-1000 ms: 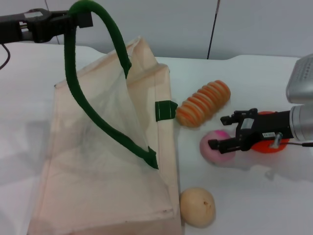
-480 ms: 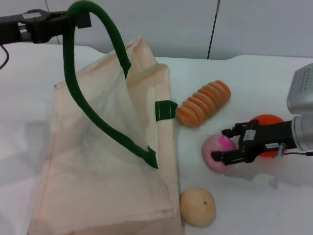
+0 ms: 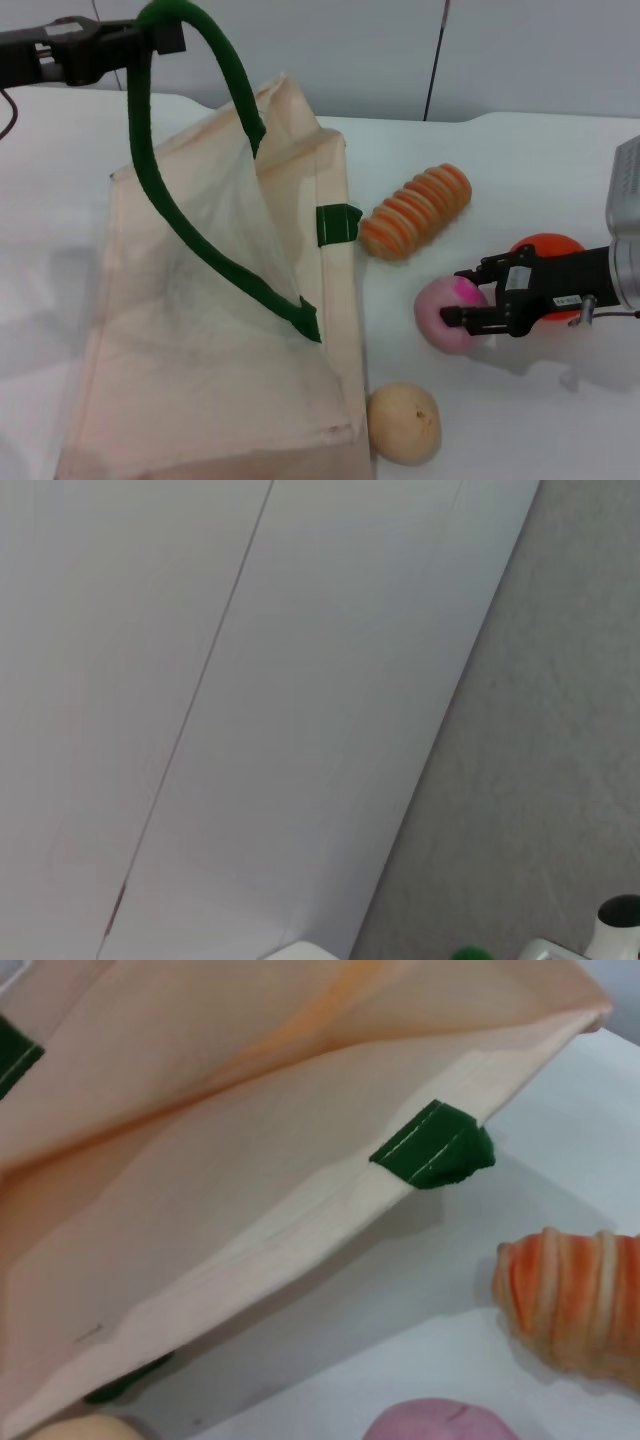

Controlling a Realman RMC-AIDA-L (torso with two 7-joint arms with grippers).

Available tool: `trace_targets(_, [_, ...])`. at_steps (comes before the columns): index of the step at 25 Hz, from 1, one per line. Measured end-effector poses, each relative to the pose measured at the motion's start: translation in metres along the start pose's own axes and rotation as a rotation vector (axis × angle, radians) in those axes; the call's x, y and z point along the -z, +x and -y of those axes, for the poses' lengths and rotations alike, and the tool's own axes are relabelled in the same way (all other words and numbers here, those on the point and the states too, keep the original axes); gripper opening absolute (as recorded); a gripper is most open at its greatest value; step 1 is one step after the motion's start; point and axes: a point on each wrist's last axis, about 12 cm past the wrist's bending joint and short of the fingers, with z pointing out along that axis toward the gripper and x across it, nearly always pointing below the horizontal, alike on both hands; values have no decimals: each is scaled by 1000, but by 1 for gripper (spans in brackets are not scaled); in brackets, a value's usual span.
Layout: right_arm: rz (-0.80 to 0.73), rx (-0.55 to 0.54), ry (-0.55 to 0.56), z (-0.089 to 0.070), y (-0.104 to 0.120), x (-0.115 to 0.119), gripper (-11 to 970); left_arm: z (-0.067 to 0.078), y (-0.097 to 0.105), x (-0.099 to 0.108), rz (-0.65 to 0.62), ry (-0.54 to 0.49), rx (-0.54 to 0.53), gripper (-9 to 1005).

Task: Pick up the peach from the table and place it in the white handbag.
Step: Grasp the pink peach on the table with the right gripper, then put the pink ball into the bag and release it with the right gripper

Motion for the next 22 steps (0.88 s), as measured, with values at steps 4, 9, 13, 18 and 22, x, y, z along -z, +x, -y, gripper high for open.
trace_targets(4, [13,14,-25,-3,-2,1,564,0,0,0,8,0,-2,130])
trace_targets(9, [78,40,-48,-5,-6,7,527,0,0,1,8,1,-1,131])
trace_targets(13, [131,37,-27,-3,-7,14,509,1,0,-1,6,6,0,132])
trace_targets(18, [254,69,-42,-5,-17,25,482,1,-1,-3,3,15,-1,133])
trace_targets(22, [297,122,-102,-9,-35,22,461,1,-2,-6,2,24,-3,134])
